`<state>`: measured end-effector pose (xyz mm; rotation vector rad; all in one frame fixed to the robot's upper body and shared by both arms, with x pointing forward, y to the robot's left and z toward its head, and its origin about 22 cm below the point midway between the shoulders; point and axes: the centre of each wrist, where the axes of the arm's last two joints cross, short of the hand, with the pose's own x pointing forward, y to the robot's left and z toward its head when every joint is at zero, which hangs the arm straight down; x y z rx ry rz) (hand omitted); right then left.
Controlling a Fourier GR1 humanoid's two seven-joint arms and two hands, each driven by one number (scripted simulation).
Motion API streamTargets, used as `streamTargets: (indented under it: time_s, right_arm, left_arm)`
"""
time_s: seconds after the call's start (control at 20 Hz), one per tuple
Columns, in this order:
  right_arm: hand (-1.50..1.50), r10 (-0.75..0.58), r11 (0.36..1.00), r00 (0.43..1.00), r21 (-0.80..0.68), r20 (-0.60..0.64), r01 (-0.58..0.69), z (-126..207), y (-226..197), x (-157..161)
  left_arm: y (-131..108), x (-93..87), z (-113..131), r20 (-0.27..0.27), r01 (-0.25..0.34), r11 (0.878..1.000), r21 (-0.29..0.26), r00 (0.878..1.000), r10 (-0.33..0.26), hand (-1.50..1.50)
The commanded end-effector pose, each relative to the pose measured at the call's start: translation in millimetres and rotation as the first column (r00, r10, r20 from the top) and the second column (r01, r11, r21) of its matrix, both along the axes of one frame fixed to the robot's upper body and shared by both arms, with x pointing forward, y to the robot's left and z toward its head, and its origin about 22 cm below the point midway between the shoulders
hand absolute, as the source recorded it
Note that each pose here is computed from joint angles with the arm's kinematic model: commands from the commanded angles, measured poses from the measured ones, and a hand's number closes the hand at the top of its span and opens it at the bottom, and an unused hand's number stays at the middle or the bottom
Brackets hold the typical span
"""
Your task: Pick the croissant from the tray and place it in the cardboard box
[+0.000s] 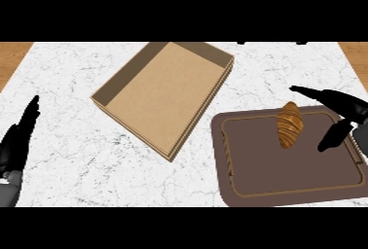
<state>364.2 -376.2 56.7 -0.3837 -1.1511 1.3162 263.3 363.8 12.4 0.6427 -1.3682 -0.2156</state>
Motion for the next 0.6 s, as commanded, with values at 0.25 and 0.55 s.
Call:
streamTargets:
  time_s: [0.25,0.55]
  right_arm:
    - [-1.50,0.015,0.999,1.000,0.051,-0.003,-0.015,-14.6,7.8,-5.2]
    - [-1.50,0.098,0.991,0.995,0.096,0.015,-0.099,11.6,40.1,0.1]
  left_arm:
    - [15.6,-10.8,17.8,0.008,-0.003,1.000,-0.005,1.000,0.003,0.00]
    - [-4.6,2.7,-15.4,-0.003,-0.013,1.000,0.002,1.000,0.013,0.00]
